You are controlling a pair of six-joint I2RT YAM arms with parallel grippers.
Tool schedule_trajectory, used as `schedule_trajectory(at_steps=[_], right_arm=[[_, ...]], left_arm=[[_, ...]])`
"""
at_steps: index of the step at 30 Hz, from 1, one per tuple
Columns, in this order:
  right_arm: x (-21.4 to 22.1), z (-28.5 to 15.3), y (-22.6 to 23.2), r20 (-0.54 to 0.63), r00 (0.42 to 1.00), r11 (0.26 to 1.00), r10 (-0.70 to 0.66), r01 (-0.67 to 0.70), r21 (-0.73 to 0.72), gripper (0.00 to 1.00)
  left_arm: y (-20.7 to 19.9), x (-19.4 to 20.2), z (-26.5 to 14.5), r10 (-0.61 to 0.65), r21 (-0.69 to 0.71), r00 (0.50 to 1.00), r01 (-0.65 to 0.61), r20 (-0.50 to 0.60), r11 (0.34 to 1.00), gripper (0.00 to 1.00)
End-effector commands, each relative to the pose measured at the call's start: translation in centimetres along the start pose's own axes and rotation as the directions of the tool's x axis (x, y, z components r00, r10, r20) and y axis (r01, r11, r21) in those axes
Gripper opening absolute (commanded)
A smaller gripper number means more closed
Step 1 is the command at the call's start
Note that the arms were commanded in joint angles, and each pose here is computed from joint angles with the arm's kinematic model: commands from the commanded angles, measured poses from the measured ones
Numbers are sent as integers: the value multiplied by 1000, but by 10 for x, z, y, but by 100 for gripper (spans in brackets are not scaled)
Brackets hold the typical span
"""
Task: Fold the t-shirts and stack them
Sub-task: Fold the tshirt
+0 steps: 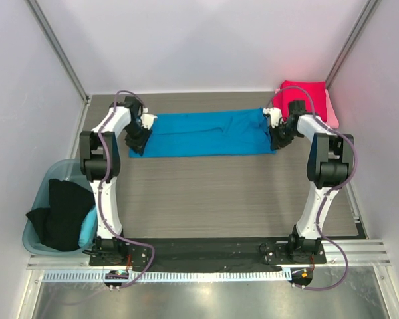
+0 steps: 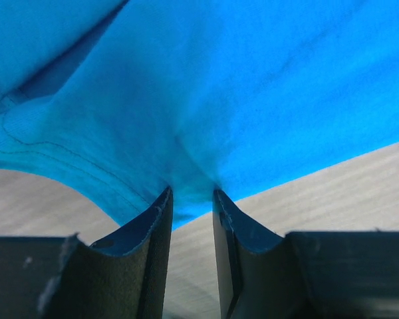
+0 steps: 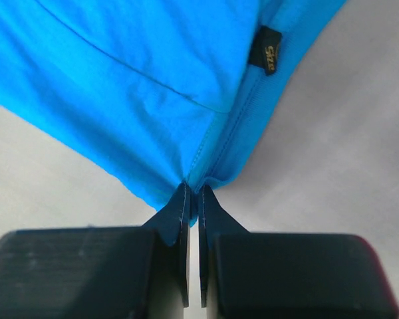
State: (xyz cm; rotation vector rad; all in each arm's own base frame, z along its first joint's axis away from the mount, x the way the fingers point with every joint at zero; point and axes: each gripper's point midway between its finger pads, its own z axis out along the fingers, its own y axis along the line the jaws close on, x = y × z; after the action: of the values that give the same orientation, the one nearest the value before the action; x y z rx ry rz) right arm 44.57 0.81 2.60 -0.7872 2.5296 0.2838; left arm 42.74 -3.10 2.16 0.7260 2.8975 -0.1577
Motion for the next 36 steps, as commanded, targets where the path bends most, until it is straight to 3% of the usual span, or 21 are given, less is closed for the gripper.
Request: schedule_trajectory(at_steps=[1, 8, 11, 12, 14, 15, 18, 19, 23, 24, 29, 34, 36], right_arm=[[31, -30, 31, -76, 997, 998, -2, -3, -58, 4], [49, -57, 57, -103, 995, 996, -9, 0, -85, 8], [41, -75, 57, -82, 996, 998, -28, 23, -62, 25], [36, -81, 54, -70, 997, 998, -39, 36, -44, 35], [19, -101, 46, -20, 996, 996, -90, 90, 18, 40], [11, -108, 44, 2, 994, 994, -105, 105, 39, 47], [-20, -129, 33, 97, 987, 987, -126, 115, 116, 49], [-34, -136, 30, 138, 981, 984, -135, 117, 132, 49], [-51, -137, 31, 187, 975, 988, -123, 102, 119, 49], [-51, -134, 32, 185, 976, 989, -114, 95, 111, 49], [-51, -127, 40, 198, 976, 994, -94, 81, 72, 46], [-45, -114, 52, 203, 977, 997, -70, 65, 33, 45], [-42, -106, 54, 191, 980, 998, -61, 59, 18, 45]], left_arm=[[-6, 21, -12, 7, -1, 1000, -7, -30, 1000, 32], [-27, 43, -26, -21, 38, 999, 22, -28, 999, 32], [-31, 32, -51, -7, 21, 999, 6, 31, 1000, 32], [-31, 15, -66, 14, 12, 996, -15, 87, 1000, 33], [-37, -6, -86, 38, 11, 988, -41, 149, 999, 37], [-41, -34, -109, 66, -10, 971, -65, 229, 998, 39], [-66, -76, -123, 88, 39, 947, -105, 310, 994, 42], [-75, -100, -143, 106, 41, 917, -132, 385, 990, 42], [-121, -155, -129, 96, 143, 878, -183, 468, 973, 38], [-126, -163, -110, 77, 175, 884, -175, 461, 969, 36], [-177, -213, -91, -2, 331, 833, -218, 553, 918, 31], [-201, -261, -92, -87, 418, 739, -276, 668, 866, 35], [-209, -271, -88, -117, 449, 723, -285, 681, 847, 38]])
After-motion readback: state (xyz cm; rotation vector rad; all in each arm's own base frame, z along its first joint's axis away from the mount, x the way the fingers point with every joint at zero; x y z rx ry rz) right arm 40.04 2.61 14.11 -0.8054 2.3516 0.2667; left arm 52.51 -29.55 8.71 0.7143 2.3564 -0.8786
